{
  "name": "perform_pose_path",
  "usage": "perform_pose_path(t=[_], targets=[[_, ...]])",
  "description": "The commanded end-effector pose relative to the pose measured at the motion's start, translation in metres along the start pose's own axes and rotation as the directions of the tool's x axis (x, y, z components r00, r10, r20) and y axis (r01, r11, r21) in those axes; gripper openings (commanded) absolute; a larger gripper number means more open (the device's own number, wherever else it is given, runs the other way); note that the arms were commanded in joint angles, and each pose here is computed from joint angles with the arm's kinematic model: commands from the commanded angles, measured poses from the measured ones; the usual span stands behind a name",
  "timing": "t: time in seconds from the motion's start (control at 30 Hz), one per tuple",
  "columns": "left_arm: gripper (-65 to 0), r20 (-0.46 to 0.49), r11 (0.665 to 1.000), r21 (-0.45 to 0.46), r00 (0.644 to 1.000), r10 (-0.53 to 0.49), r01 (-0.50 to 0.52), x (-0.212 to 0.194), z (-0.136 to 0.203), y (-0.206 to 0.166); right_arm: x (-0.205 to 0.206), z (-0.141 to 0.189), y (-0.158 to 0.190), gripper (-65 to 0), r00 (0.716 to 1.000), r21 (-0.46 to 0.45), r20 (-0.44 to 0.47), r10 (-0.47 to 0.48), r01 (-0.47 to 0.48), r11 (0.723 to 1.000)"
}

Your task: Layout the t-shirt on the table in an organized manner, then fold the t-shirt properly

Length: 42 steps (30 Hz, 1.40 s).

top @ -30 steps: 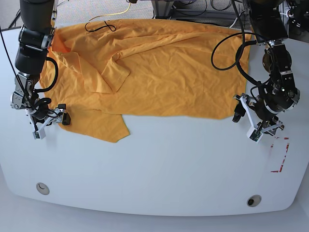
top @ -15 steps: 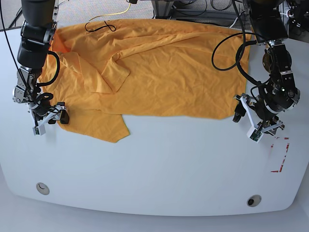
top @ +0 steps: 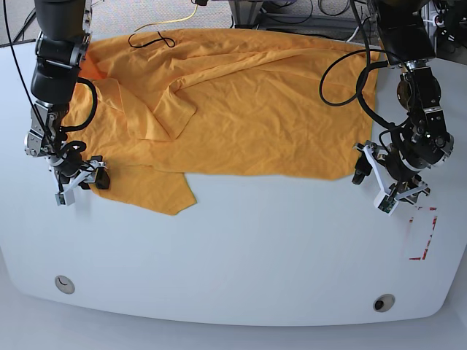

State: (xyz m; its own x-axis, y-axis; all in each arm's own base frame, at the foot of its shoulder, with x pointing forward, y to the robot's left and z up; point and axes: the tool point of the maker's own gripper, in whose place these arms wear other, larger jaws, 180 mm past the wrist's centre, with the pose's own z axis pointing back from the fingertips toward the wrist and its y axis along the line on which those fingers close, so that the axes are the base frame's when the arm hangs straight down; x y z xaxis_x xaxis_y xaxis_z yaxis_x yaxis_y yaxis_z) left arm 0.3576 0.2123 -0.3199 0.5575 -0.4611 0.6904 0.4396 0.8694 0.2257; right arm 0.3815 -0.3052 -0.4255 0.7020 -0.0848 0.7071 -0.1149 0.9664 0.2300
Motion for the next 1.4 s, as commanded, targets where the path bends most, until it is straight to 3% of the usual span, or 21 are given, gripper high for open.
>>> perform_pose_path(t=[0.0, 0.13, 0.23, 0.97, 1.37], targets=[[-22.4, 0.046, 1.000, 0.030, 0.999, -0.005, 0.004, 0.014, 0.007, 0.013, -0.005, 0.002, -0.004, -45.3, 0.998, -0.009, -0.053, 0.028, -0.029, 1.000], [-22.4, 0.047, 0.999, 0.049, 0.999, 0.014, -0.017, 0.010, 0.009, 0.020, -0.005, 0.001, -0.001, -59.6, 0.998, -0.004, -0.054, 0.028, -0.028, 1.000], [-22.4, 0.033, 0.999, 0.044, 0.999, 0.029, -0.031, 0.004, 0.007, 0.021, -0.007, -0.002, 0.003, -63.3, 0.998, 0.003, -0.055, 0.026, -0.026, 1.000], [-19.4, -0.064, 0.978, -0.072, 0.980, 0.190, -0.194, -0.055, -0.036, 0.001, -0.008, -0.003, 0.005, -65.0, 0.998, 0.007, -0.057, 0.024, -0.024, 1.000], [-19.0, -0.075, 0.980, -0.146, 0.989, 0.127, -0.137, -0.050, -0.048, -0.028, -0.007, -0.003, 0.004, -65.0, 0.998, 0.006, -0.057, 0.025, -0.025, 1.000]])
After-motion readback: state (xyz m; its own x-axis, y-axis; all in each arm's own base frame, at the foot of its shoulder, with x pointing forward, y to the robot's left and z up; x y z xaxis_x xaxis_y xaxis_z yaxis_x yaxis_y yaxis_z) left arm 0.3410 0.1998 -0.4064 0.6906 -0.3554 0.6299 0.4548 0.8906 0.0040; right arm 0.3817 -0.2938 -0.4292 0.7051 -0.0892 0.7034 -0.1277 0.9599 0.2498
